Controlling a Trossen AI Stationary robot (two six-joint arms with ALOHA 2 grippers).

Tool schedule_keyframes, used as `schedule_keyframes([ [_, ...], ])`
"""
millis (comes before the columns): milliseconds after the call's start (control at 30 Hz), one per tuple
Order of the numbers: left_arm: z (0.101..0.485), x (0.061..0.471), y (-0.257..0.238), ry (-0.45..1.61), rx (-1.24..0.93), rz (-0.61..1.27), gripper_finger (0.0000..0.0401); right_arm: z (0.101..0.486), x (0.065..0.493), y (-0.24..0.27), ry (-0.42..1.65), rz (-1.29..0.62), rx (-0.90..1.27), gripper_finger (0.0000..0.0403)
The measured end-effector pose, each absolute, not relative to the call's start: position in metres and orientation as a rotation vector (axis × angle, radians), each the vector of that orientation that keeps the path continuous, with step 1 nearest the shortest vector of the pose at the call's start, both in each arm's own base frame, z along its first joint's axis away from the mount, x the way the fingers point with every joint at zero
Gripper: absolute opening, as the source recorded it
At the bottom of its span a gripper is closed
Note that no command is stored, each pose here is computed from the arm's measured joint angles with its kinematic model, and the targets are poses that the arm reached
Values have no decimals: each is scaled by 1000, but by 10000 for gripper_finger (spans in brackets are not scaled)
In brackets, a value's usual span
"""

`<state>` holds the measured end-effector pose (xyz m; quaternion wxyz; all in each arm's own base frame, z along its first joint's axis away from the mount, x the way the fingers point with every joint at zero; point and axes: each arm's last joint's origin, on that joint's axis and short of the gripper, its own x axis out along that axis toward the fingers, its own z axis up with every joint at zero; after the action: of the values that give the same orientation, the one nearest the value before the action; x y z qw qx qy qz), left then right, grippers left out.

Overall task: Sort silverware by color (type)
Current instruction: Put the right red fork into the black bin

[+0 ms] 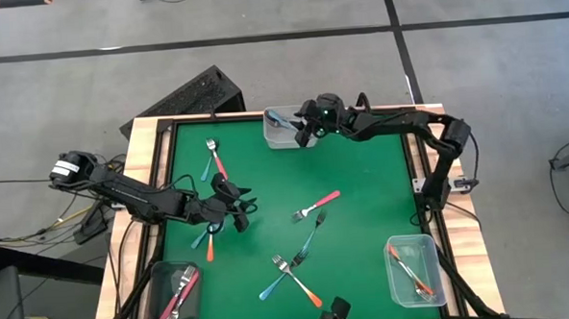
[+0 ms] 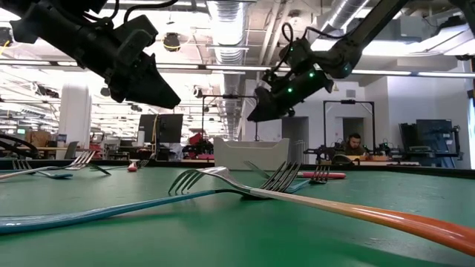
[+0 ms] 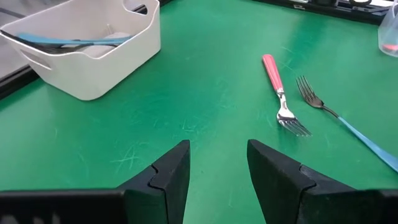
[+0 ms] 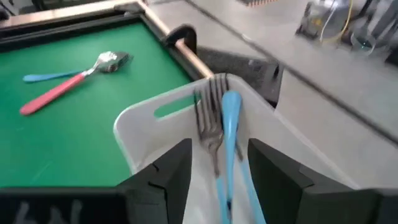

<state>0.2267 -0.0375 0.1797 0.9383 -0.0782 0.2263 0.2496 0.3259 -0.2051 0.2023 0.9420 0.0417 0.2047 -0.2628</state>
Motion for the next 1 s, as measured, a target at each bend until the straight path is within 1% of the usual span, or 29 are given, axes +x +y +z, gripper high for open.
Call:
schedule_keyframes([
  [100, 179, 227, -38, 468, -179, 496, 146, 208, 325, -192, 461, -500, 105, 184],
  [233, 178, 226, -39, 481, -198, 498, 146, 215, 324, -164, 577, -417, 104, 171],
  [267, 178, 225, -39, 481, -202, 500, 146, 215, 323, -156, 619, -379, 101, 167],
  [400, 178, 225, -39, 468, -212, 516, 146, 214, 319, -120, 758, -118, 107, 160],
  [500, 177, 226, -38, 456, -209, 545, 146, 205, 320, -95, 858, -16, 118, 159],
  [633, 178, 226, -38, 442, -207, 563, 146, 193, 328, -67, 931, 65, 89, 159],
  [800, 178, 227, -38, 437, -206, 562, 146, 175, 337, -32, 1002, 119, 19, 159],
  [1000, 177, 226, -38, 450, -199, 559, 146, 156, 340, -4, 1091, 125, -49, 159],
])
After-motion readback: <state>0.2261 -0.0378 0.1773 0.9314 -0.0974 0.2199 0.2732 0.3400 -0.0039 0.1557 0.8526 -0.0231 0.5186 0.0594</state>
